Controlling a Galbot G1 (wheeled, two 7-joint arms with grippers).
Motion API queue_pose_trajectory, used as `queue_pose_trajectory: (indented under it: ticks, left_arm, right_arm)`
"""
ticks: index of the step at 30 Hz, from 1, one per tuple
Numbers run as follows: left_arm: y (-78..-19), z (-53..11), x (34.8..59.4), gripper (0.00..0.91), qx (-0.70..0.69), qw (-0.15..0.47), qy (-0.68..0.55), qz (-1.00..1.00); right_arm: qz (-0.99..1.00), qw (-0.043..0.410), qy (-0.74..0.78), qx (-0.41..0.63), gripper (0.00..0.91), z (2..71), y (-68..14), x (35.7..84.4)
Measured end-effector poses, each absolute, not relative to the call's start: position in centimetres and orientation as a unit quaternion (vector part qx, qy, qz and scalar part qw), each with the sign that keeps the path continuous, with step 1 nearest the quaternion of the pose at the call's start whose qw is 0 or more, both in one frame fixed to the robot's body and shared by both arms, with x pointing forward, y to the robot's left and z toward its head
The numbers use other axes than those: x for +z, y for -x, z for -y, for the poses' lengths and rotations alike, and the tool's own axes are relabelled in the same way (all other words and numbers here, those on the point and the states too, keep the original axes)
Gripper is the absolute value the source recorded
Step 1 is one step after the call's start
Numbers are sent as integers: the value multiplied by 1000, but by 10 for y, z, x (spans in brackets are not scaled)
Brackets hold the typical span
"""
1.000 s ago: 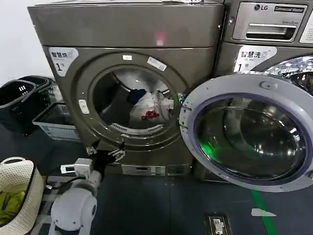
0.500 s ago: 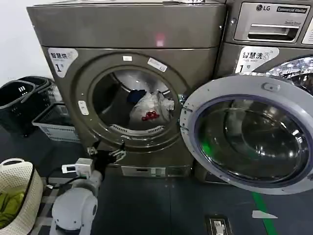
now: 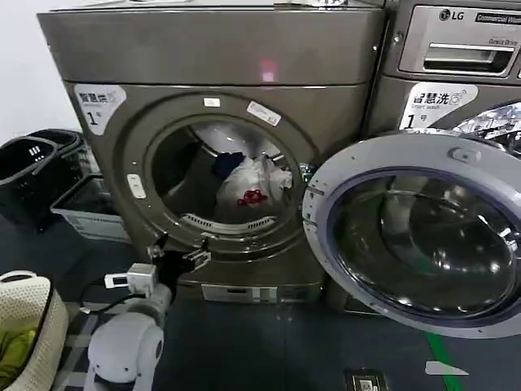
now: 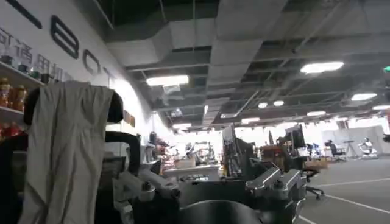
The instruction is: Grasp the clothes from the dryer.
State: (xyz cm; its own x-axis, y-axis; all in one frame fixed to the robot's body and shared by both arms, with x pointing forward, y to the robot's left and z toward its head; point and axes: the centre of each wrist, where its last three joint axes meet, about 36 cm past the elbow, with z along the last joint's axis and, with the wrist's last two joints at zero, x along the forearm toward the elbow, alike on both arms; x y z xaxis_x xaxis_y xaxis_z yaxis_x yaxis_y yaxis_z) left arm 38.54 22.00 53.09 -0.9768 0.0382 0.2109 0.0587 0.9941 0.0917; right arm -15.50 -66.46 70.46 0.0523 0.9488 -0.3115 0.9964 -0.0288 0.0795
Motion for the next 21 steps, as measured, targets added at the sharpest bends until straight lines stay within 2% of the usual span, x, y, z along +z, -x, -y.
queue_pose_trajectory:
  ticks: [21]
  left_arm:
    - [-389, -218, 530, 907, -46, 107, 37, 993]
  right_arm:
    - [-682, 141, -713, -85, 907, 665, 156, 705]
